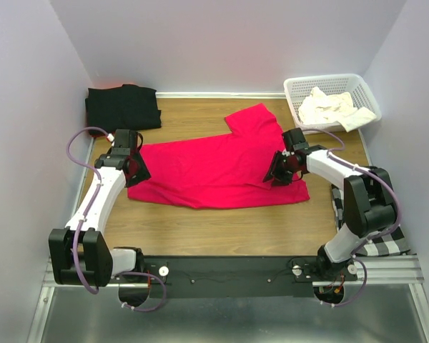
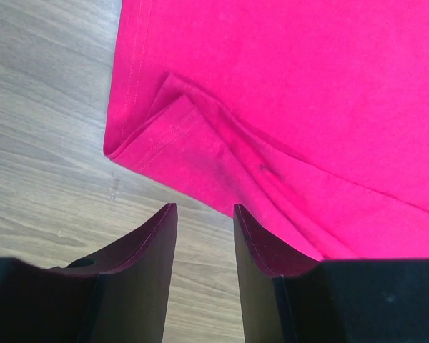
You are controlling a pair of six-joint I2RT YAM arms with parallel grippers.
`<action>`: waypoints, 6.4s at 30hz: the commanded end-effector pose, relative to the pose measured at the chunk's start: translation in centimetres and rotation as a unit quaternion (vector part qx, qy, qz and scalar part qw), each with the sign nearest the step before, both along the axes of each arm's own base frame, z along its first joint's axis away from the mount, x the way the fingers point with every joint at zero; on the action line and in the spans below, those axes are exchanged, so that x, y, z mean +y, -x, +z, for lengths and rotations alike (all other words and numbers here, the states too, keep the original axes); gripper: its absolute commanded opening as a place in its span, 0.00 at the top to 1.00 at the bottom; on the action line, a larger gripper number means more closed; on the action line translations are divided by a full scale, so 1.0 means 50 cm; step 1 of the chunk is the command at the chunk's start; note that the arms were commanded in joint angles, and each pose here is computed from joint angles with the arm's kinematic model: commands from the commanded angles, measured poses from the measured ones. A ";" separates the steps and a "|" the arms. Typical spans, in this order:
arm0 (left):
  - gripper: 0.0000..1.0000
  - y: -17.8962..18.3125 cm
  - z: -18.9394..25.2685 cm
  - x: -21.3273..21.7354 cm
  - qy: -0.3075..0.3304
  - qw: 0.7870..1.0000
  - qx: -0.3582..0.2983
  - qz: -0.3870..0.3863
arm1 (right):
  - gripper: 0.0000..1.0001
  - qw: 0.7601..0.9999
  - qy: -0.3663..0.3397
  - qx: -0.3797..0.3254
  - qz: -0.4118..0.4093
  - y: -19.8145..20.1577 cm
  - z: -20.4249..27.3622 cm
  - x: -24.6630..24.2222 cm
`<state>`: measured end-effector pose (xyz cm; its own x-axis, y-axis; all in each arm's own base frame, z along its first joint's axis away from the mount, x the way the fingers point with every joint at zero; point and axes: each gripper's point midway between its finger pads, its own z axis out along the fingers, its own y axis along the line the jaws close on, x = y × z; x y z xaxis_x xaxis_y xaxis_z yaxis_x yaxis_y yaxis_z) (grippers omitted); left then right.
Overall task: Fold and stack the t-shirts
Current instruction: Fold the flattened tshirt in 1/3 of the way
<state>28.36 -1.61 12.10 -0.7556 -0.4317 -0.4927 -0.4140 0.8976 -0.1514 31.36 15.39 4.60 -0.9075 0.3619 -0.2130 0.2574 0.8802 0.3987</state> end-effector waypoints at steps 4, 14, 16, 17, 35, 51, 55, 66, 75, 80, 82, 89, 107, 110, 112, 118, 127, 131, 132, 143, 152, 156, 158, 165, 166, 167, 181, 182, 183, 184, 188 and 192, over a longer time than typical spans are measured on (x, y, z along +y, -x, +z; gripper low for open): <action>0.55 0.004 -0.018 0.000 -0.006 1.000 0.007 -0.009 | 0.55 1.000 -0.003 0.023 -0.011 0.031 -0.027 0.008; 0.55 0.002 -0.035 0.003 -0.013 1.000 0.020 -0.017 | 0.58 0.999 0.009 0.048 -0.008 0.053 -0.058 0.010; 0.55 0.003 -0.039 0.002 -0.013 1.000 0.022 -0.018 | 0.59 0.999 0.013 0.048 -0.009 0.048 -0.062 0.009; 0.55 0.003 -0.041 0.002 -0.013 0.999 0.023 -0.019 | 0.61 0.999 0.014 0.044 -0.009 0.042 -0.059 0.011; 0.56 0.003 -0.046 0.003 -0.017 0.999 0.025 -0.025 | 0.99 1.000 0.015 0.011 -0.008 -0.005 -0.021 0.030; 0.58 0.007 -0.048 0.005 -0.021 0.999 0.026 -0.028 | 0.99 0.999 0.026 -0.046 0.007 -0.119 0.021 0.054; 0.58 0.003 -0.044 0.005 -0.021 0.999 0.023 -0.029 | 0.99 0.998 0.030 -0.060 0.022 -0.175 0.017 0.074; 0.59 0.003 -0.037 0.009 -0.025 0.999 0.020 -0.027 | 0.99 0.995 0.001 -0.067 0.070 -0.241 -0.003 0.146; 0.59 -0.009 -0.049 0.012 -0.035 0.998 0.025 -0.037 | 0.86 0.986 -0.017 -0.080 0.148 -0.213 0.013 0.167; 0.59 -0.033 -0.049 0.009 -0.038 0.997 0.022 -0.058 | 0.51 0.986 0.041 -0.112 0.120 -0.216 0.059 0.118; 0.59 -0.041 -0.060 0.006 -0.039 0.996 0.030 -0.070 | 0.47 0.987 0.063 -0.095 0.111 -0.193 0.043 0.094; 0.61 -0.078 -0.093 0.010 -0.050 0.995 0.045 -0.076 | 0.46 0.989 0.119 -0.007 0.090 -0.103 -0.066 0.030; 0.66 -0.208 -0.200 0.004 -0.043 0.994 0.098 -0.035 | 0.46 0.988 0.142 0.047 0.034 -0.108 -0.122 -0.037; 0.67 -0.224 -0.220 -0.002 -0.035 0.993 0.107 -0.033 | 0.47 0.988 0.148 0.049 0.023 -0.117 -0.121 -0.051; 0.67 -0.231 -0.240 -0.007 -0.029 0.992 0.117 -0.036 | 0.47 0.987 0.150 0.054 0.018 -0.118 -0.126 -0.060; 0.67 -0.321 -0.238 -0.023 -0.018 0.994 0.094 -0.046 | 0.47 0.987 0.152 0.053 0.012 -0.138 -0.130 -0.071; 0.72 -0.404 -0.131 -0.024 -0.032 0.996 0.017 -0.076 | 0.47 0.991 0.135 0.020 0.002 -0.194 -0.085 -0.057; 0.66 -0.393 -0.057 -0.022 -0.036 0.996 -0.023 -0.080 | 0.47 0.991 0.132 0.009 0.005 -0.197 -0.066 -0.055; 0.65 -0.389 -0.035 -0.021 -0.037 0.996 -0.032 -0.081 | 0.47 0.991 0.131 0.007 0.008 -0.196 -0.062 -0.053; 0.63 -0.317 -0.086 -0.021 -0.034 0.995 0.016 -0.095 | 0.47 0.992 0.121 -0.016 0.004 -0.198 -0.016 -0.052; 0.63 -0.278 -0.143 -0.010 -0.040 0.994 0.059 -0.078 | 0.46 0.995 0.097 -0.039 0.007 -0.200 0.035 -0.037; 0.63 -0.259 -0.170 -0.001 -0.050 0.993 0.081 -0.072 | 0.46 0.995 0.092 -0.044 0.006 -0.197 0.048 -0.034; 0.63 -0.255 -0.178 0.003 -0.053 0.992 0.086 -0.069 | 0.46 0.995 0.092 -0.046 0.006 -0.198 0.052 -0.036; 0.64 -0.243 -0.201 0.008 -0.059 0.991 0.101 -0.067 | 0.46 0.995 0.091 -0.047 0.007 -0.198 0.055 -0.034; 0.65 -0.242 -0.200 0.009 -0.060 0.991 0.101 -0.067 | 0.46 0.995 0.091 -0.047 0.007 -0.198 0.056 -0.034; 0.67 -0.241 -0.197 0.010 -0.061 0.991 0.099 -0.066 | 0.46 0.995 0.091 -0.046 0.006 -0.198 0.055 -0.035; 1.00 -0.199 -0.129 0.019 -0.069 0.992 0.088 -0.061 | 0.46 0.995 0.091 -0.039 0.007 -0.194 0.048 -0.034; 1.00 -0.196 -0.124 0.020 -0.070 0.992 0.088 -0.061 | 0.46 0.995 0.090 -0.040 0.008 -0.193 0.048 -0.033; 1.00 -0.190 -0.114 0.020 -0.070 0.992 0.084 -0.059 | 0.46 0.995 0.091 -0.040 0.008 -0.193 0.048 -0.033; 1.00 -0.184 -0.110 0.022 -0.072 0.992 0.085 -0.059 | 0.46 0.995 0.091 -0.040 0.008 -0.193 0.048 -0.033; 1.00 -0.161 -0.086 0.023 -0.071 0.992 0.082 -0.058 | 0.46 0.995 0.091 -0.037 0.009 -0.191 0.045 -0.035; 1.00 -0.121 -0.080 0.021 -0.066 0.992 0.089 -0.055 | 0.46 0.995 0.092 -0.035 0.010 -0.190 0.040 -0.034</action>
<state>37.06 -0.77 7.27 -0.8686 -0.2752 -0.4119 -0.3087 0.9510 0.0155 41.53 13.94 6.50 -0.8882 0.2964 -0.3510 0.2161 0.9438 0.2501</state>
